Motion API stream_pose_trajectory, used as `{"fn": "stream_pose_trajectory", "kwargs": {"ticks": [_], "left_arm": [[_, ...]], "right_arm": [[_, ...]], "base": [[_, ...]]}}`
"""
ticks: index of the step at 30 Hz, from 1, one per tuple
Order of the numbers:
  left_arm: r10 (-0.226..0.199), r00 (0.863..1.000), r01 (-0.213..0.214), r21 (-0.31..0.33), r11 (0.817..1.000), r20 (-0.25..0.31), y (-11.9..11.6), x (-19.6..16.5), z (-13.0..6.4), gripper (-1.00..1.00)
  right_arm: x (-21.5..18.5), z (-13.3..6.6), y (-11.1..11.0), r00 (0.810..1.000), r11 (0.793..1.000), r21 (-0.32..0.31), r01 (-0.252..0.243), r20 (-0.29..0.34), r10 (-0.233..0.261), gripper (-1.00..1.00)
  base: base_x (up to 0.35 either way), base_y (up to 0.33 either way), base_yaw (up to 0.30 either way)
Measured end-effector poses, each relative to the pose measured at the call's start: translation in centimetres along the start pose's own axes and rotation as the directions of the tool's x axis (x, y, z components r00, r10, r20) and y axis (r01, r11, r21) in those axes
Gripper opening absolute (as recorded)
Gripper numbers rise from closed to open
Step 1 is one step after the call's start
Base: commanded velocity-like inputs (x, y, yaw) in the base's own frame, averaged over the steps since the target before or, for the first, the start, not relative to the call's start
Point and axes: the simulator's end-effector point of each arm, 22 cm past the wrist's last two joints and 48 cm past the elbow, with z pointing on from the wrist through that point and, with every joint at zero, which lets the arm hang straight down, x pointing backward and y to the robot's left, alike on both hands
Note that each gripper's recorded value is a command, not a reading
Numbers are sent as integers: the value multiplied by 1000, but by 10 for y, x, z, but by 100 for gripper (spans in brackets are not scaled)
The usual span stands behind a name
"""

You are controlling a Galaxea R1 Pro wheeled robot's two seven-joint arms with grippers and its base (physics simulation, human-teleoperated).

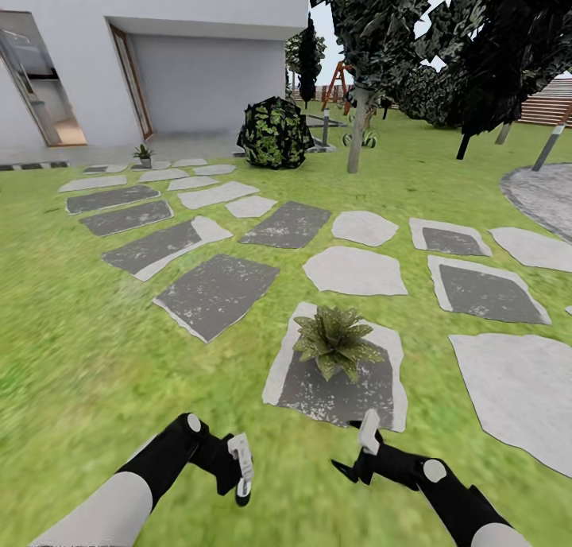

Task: Pick up the pesticide atomizer in the garden and spray insectifuge to fully cover both potted plants in the garden.

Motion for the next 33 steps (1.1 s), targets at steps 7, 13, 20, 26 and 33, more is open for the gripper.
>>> {"fn": "stream_pose_trajectory", "kwargs": {"ticks": [7, 13, 20, 26, 33], "left_arm": [[6, 1000, -5, 29, 1000, -11, -4, -2, -3, -100], [33, 999, -33, 63, 997, 2, -12, -7, -3, -100], [111, 994, -112, 100, 989, 18, -22, -12, -1, -100], [146, 988, -149, 104, 983, 42, -25, -21, 1, -100], [163, 985, -168, 108, 980, 53, -29, -26, 3, -100]], "right_arm": [[-18, 15, 18, 999, 1000, -31, -1, 32, 2, 100], [-34, 19, 20, 998, 998, -55, 19, 60, -16, 100], [-51, 11, 70, 994, 952, -298, 78, 97, -51, 100], [-53, 9, 74, 993, 944, -320, 85, 103, -54, -100], [-78, 12, 90, 988, 917, -382, 115, 140, -66, -100]], "base": [[0, 0, 0], [0, 0, 0], [0, 0, 0], [0, 0, 0], [0, 0, 0]]}}
